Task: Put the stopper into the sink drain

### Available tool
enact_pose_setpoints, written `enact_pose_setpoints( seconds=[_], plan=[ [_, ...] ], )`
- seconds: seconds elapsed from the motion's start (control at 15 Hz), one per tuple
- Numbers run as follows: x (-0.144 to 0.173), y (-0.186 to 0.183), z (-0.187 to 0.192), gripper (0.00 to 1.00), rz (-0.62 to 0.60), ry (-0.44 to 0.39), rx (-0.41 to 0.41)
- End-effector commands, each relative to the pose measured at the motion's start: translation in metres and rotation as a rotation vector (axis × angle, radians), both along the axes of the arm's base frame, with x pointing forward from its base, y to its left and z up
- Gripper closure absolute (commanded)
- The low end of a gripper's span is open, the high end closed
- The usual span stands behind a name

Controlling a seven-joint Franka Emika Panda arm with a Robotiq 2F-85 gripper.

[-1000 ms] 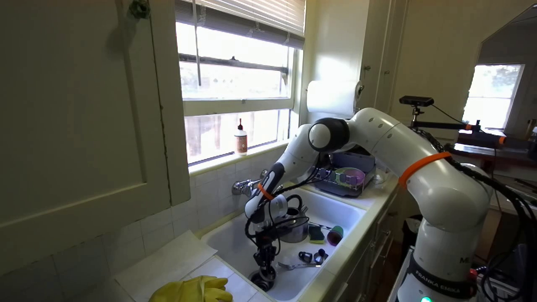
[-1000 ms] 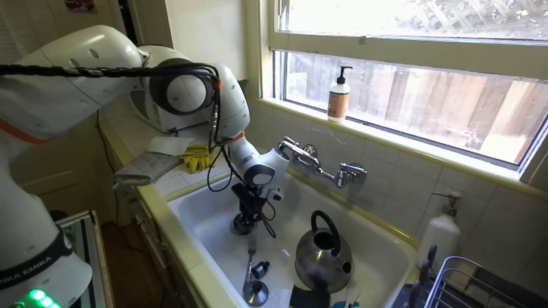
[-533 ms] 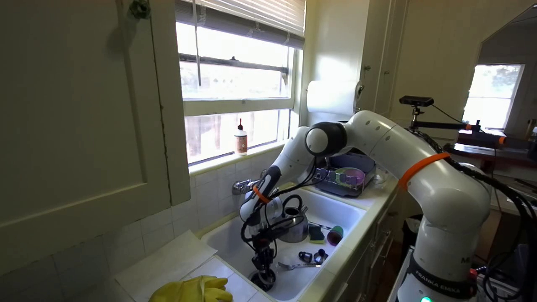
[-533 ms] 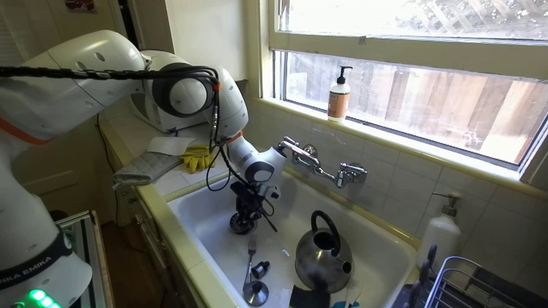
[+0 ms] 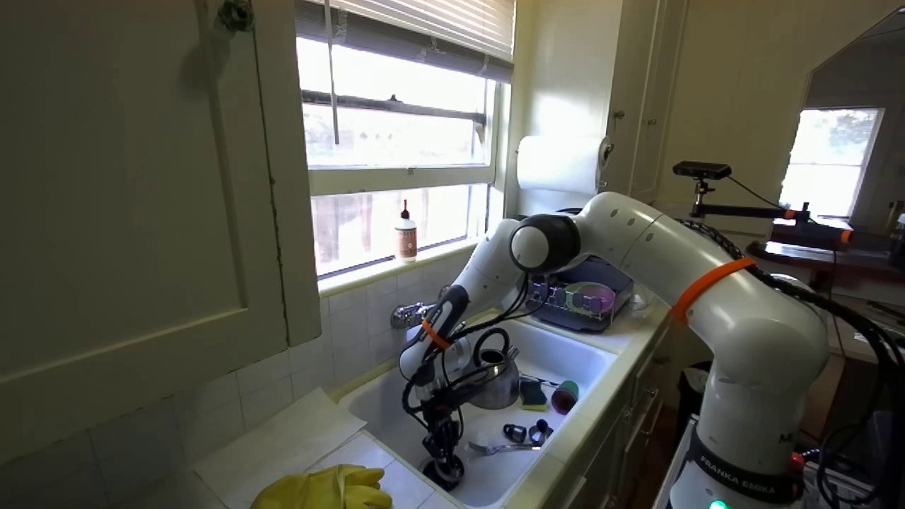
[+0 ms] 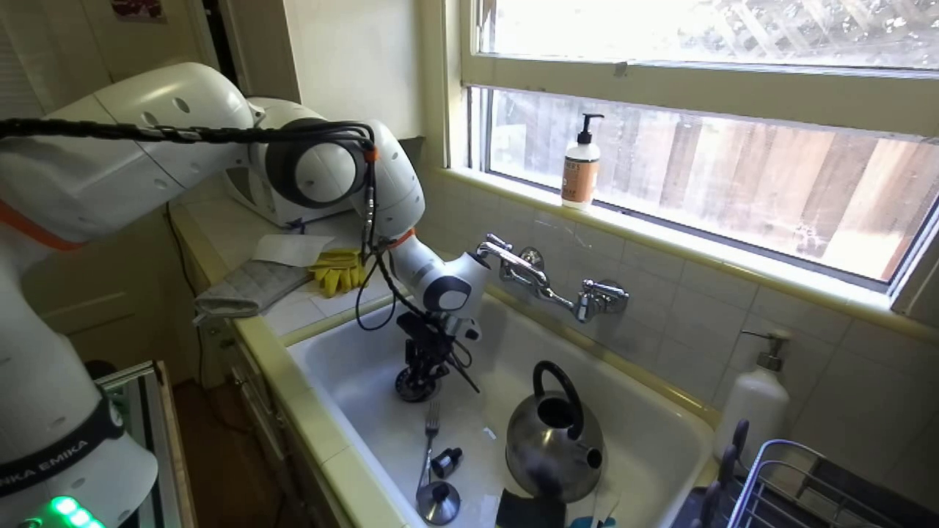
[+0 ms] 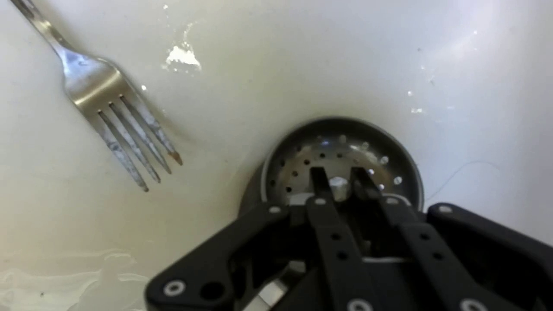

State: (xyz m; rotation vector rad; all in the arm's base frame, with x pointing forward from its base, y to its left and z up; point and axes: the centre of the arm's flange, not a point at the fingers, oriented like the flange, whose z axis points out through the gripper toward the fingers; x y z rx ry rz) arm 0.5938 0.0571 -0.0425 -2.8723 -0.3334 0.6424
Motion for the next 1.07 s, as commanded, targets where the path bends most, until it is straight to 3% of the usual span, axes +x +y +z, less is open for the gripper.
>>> enact_pose_setpoints(
  seconds=[0.0,1.0],
  plan=[
    [0.010,0.003,-0.015,0.96,0.004,0.014,-0.046],
    [0.021,0.024,-0.027,0.96,0.034,-0.018,-0.109]
  ],
)
